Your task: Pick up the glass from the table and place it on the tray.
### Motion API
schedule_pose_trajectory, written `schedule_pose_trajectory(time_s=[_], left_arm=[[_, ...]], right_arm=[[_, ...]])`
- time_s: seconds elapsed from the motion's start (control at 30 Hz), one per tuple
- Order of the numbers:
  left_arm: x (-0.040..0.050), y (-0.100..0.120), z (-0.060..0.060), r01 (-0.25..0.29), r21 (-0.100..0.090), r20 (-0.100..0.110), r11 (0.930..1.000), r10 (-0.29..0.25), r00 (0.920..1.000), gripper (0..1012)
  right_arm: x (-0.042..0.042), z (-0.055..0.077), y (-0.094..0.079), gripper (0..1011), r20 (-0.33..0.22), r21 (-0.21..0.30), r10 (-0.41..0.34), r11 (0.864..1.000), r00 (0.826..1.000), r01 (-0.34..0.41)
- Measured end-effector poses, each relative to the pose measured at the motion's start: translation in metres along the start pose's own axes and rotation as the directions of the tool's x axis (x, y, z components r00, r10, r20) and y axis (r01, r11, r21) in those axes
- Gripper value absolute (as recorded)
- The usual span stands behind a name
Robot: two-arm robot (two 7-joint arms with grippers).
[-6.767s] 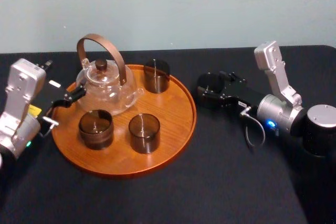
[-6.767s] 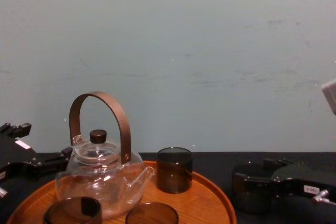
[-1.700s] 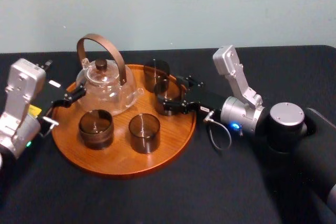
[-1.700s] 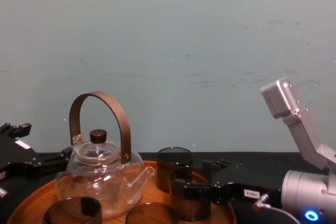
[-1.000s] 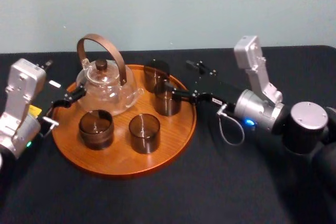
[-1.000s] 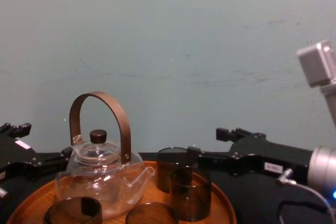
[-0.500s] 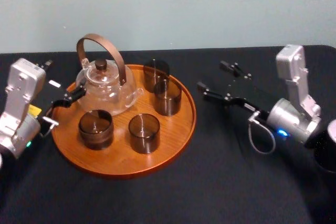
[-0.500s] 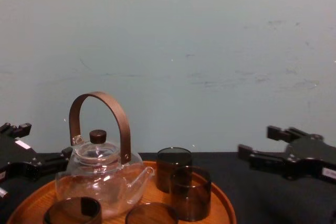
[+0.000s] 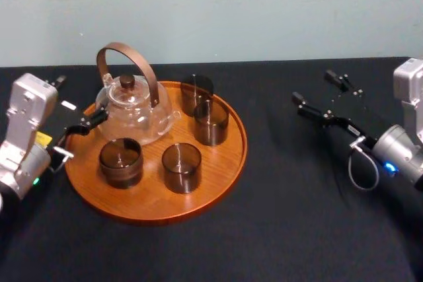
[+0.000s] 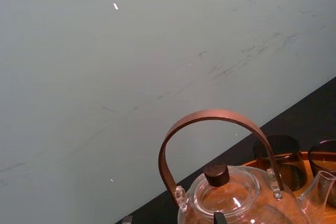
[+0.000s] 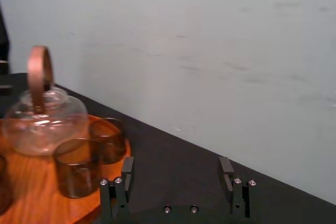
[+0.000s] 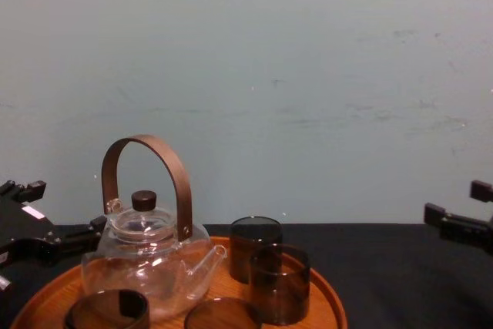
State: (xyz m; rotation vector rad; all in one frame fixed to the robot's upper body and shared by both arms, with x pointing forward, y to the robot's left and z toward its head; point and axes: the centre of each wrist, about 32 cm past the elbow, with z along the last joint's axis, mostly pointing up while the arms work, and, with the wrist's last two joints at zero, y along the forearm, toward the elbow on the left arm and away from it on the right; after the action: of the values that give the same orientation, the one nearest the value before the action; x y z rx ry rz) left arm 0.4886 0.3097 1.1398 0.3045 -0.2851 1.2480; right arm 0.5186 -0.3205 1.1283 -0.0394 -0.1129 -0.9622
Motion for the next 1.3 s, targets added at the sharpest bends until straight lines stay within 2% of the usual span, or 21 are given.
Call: schedule_pose_trajectory(time_s=[0.23, 0.47, 1.3], left_arm=[[0.0000, 0.000, 0.000, 0.000, 0.000, 0.000, 1.0000, 0.000, 1.0000, 1001], [0.0000, 0.000, 0.000, 0.000, 0.000, 0.000, 1.0000, 0.000, 1.0000, 1001], [0.0000, 0.000, 0.000, 0.000, 0.000, 0.000, 1.0000, 0.000, 1.0000, 1001]], right_arm=[[0.0057, -0.008, -0.006, 1002, -0.011, -0.005, -0.054, 0.999, 0.998, 0.054], [0.0060, -0.017, -0.008, 1002, -0.021, -0.018, -0.087, 0.996, 0.996, 0.087], [0.0063, -0.015, -0.007, 1002, -0.018, -0.015, -0.079, 0.997, 0.997, 0.079]])
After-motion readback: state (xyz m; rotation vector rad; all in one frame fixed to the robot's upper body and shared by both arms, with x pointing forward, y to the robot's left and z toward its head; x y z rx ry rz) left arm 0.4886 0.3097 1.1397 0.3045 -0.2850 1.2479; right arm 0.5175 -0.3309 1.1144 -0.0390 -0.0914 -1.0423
